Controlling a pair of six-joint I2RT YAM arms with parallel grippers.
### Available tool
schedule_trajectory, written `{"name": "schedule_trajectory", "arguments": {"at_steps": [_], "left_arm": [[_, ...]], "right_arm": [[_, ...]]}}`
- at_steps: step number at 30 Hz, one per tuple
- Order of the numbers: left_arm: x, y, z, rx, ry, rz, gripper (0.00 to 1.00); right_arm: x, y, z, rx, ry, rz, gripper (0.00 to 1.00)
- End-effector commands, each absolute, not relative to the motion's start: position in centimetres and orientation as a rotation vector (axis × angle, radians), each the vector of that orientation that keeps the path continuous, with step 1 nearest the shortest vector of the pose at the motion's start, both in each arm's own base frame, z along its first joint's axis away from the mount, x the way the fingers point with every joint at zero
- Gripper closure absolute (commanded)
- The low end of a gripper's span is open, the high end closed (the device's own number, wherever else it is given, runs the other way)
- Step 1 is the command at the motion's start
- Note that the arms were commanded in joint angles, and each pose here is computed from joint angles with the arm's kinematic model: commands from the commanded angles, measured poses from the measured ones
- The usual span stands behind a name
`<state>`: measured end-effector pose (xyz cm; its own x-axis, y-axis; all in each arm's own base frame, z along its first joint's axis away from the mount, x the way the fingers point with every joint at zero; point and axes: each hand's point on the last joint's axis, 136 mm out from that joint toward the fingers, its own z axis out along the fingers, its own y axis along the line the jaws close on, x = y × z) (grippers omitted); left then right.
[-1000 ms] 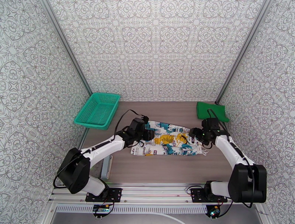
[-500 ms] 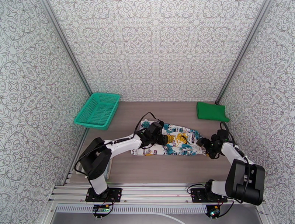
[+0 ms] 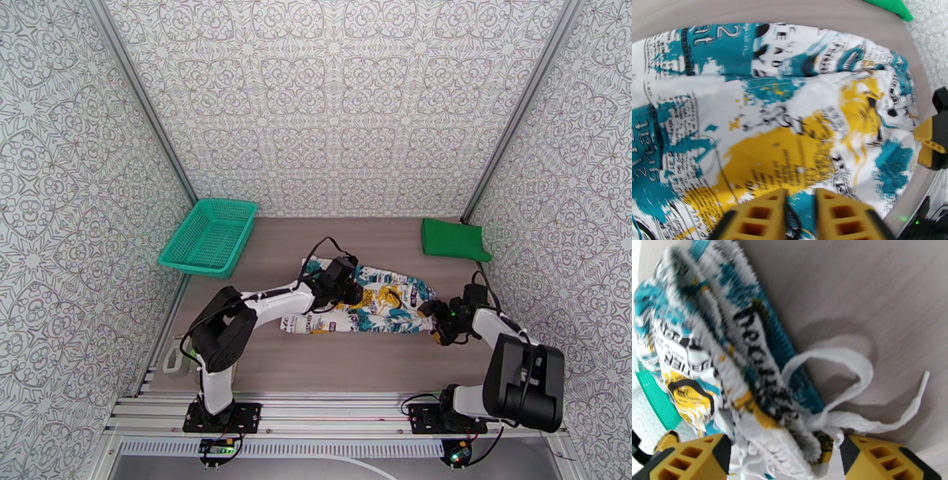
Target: Fold and stack the mixed laundry pile
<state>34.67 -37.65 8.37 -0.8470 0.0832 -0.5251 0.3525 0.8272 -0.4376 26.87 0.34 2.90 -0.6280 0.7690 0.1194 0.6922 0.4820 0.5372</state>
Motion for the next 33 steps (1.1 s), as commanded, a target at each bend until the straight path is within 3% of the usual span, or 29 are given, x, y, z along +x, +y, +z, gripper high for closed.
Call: {"name": "schedule_trajectory", "arguments": {"at_steps": [1,8,12,20,26,33], "left_arm": [[35.0,-38.4,9.1,0.339,2.506,-0.82,0.98],[34.7,-39.5,9.5,0.436,2.502,-1.17,1.0],[35.2,-38.6,9.0,0.484,2.54,-1.204,1.0],[37.7,-36.4,7.3,0.347,2.609,-1.189,1.0],[38.2,-37.5,4.7,0.224,2.642,-1.19,1.0],[38.5,-37.2,2.5,0.113,2.67,-1.147,1.0]], "right_arm": [[28.6,-0.2,1.0,1.233,2.588,0.817,0.28],[30.2,0.3,0.3,1.137,2.631,0.883,0.49],[31.0,0.1,0.0,1.099,2.641,0.863,0.69],[33.2,-0.3,2.2,0.982,2.597,0.785,0.85],[34.1,0.4,4.2,0.86,2.63,0.68,0.99],[35.1,0.2,9.1,0.699,2.626,0.51,1.0]]}}
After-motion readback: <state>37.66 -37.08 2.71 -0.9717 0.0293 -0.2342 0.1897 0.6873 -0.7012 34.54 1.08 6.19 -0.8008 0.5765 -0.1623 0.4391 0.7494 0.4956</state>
